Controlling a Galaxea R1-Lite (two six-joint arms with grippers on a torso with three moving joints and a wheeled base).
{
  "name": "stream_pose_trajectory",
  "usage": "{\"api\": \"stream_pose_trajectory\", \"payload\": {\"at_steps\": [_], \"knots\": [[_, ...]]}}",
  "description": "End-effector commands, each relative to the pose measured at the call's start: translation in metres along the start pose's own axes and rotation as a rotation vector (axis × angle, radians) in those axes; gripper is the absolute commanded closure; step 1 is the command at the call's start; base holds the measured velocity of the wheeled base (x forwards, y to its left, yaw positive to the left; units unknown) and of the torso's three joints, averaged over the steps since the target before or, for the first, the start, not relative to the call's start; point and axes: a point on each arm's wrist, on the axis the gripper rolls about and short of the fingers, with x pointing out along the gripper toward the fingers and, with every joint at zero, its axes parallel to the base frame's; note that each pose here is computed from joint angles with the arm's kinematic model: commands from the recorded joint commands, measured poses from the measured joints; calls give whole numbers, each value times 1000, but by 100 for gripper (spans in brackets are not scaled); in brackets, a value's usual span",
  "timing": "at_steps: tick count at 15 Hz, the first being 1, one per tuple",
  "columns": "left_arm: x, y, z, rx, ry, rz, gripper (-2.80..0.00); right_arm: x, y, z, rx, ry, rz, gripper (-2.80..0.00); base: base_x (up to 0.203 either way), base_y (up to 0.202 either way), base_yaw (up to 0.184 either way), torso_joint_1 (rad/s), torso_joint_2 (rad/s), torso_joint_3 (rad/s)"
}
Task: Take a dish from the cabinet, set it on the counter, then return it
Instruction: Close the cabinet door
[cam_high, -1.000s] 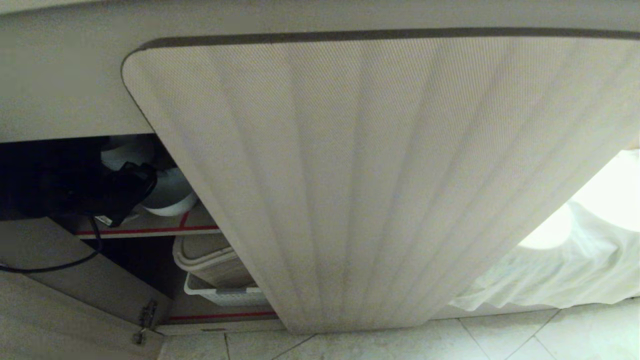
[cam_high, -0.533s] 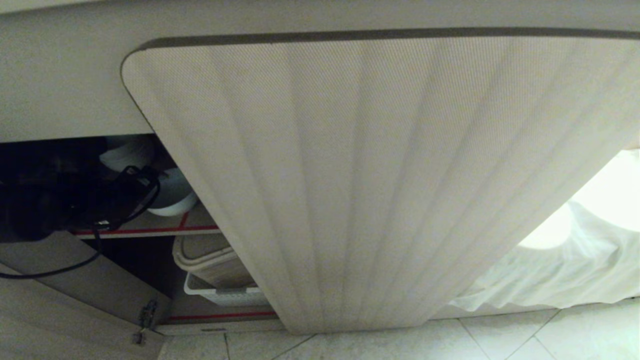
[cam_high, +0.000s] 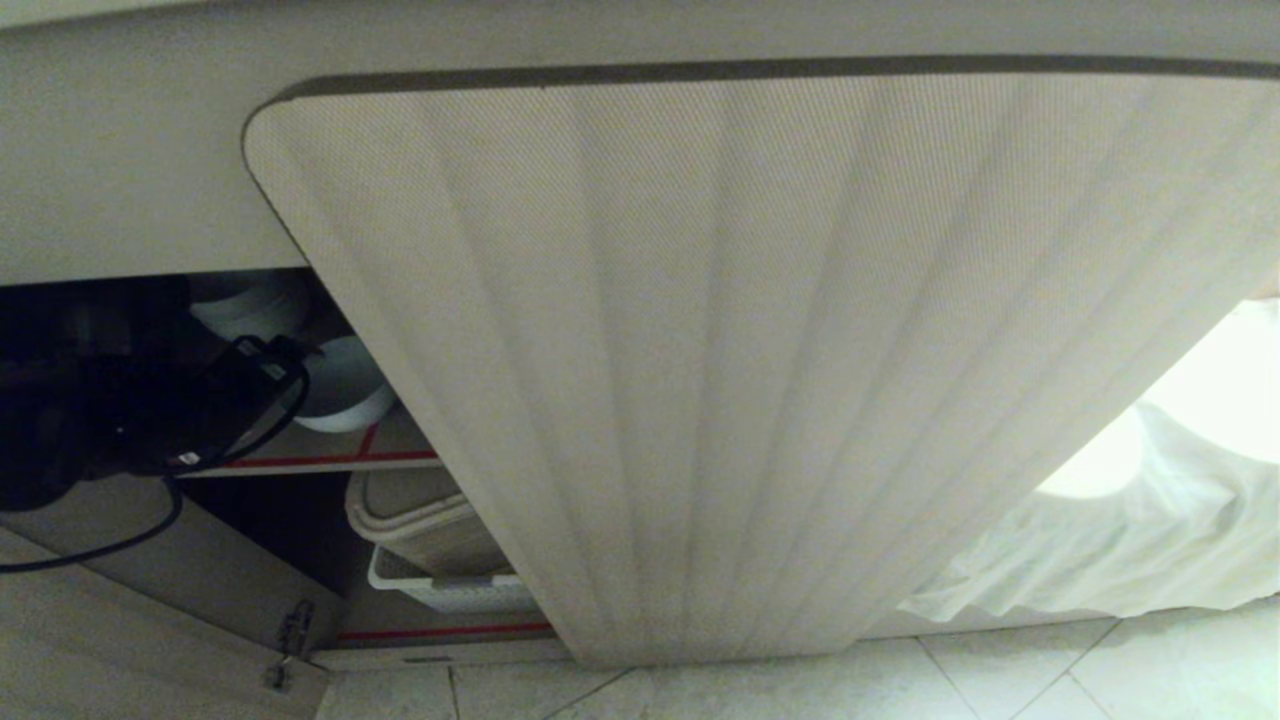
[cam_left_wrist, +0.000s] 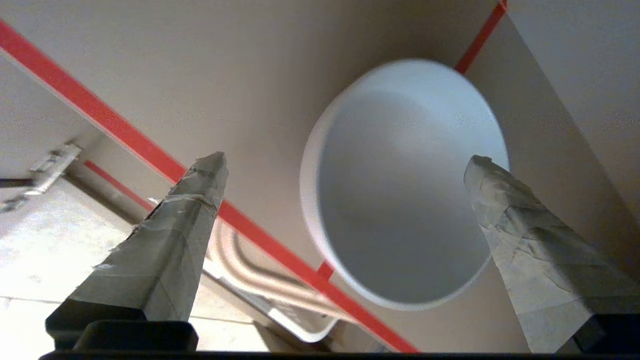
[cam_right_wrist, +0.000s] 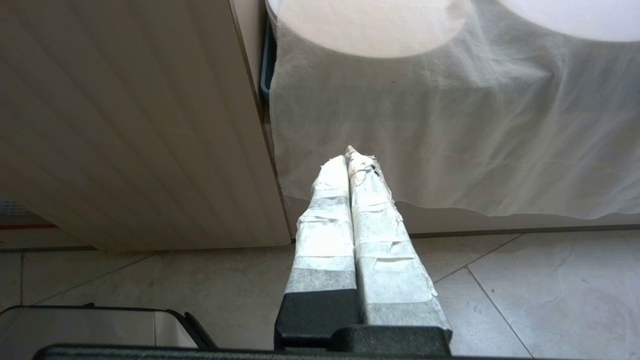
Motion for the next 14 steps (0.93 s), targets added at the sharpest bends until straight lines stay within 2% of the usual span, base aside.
{"api": "stream_pose_trajectory", "payload": {"at_steps": [1, 7, 9, 12, 14], "knots": [[-13, -2, 0, -1, -13, -20, -280, 0, 0, 0, 0, 0, 1, 0, 0, 0, 0, 0, 0, 0], [-29, 1, -9, 17, -36, -32, -280, 0, 0, 0, 0, 0, 0, 0, 0, 0, 0, 0, 0, 0], [-37, 6, -14, 76, -29, -27, -280, 0, 0, 0, 0, 0, 1, 0, 0, 0, 0, 0, 0, 0], [-43, 7, -13, 88, -64, -60, -280, 0, 0, 0, 0, 0, 0, 0, 0, 0, 0, 0, 0, 0], [-48, 13, -18, 132, -71, -60, -280, 0, 0, 0, 0, 0, 0, 0, 0, 0, 0, 0, 0, 0]]}}
